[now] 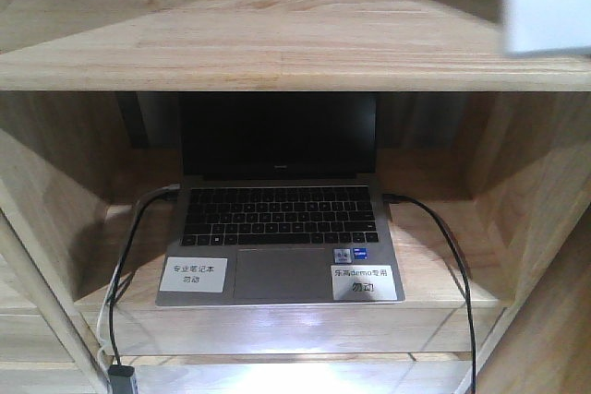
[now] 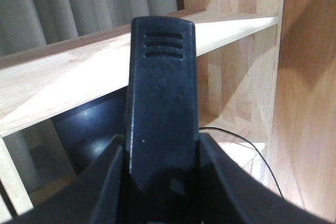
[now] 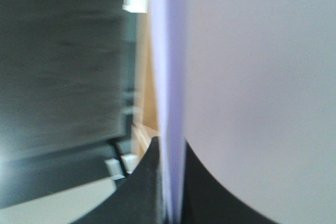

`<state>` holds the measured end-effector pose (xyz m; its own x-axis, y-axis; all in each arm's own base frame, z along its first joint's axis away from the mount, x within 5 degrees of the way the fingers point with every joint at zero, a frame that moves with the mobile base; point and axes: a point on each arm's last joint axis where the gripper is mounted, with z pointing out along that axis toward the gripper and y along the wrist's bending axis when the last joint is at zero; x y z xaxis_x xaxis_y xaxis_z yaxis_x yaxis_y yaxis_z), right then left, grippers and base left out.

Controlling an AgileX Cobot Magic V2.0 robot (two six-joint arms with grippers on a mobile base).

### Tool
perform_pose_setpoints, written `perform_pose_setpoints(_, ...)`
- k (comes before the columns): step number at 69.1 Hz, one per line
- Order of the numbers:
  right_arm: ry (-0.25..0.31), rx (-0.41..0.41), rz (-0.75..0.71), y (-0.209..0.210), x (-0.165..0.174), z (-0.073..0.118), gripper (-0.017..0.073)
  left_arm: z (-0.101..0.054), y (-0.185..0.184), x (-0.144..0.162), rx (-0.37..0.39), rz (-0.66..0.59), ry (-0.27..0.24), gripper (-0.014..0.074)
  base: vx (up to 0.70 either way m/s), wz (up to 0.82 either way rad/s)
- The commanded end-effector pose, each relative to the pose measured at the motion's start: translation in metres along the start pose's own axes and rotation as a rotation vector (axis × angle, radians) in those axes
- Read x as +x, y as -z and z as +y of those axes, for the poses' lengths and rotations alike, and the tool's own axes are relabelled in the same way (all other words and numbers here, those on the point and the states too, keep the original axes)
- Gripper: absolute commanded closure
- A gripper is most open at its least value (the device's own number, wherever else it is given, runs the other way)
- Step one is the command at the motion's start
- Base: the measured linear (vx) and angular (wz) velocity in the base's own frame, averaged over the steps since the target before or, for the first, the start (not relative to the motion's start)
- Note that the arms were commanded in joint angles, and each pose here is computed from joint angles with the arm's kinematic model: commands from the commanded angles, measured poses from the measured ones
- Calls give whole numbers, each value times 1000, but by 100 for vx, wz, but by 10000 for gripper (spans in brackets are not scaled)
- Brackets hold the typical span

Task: Grab stapler and paper to desk for stapling
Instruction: 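Pull the paper off the shelf with the right gripper, then drive the base away from the shelf toward the wooden desk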

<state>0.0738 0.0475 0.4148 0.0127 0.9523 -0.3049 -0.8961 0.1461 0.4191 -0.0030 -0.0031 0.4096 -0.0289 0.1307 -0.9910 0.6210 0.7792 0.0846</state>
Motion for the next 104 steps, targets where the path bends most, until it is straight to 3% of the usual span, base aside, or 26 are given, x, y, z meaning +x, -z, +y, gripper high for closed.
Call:
perform_pose_setpoints(1, 23, -39, -21, 3, -7, 9, 566, 2, 2, -18, -4, -136, 4, 600, 0, 0)
perform_pose_setpoints(28, -23, -1, -81, 54, -16, 8, 566, 2, 2, -18, -4, -136, 4, 600, 0, 0)
perform_pose_setpoints(104, -28, 5, -86, 55, -18, 9, 565, 2, 2, -18, -4, -136, 4, 600, 0, 0)
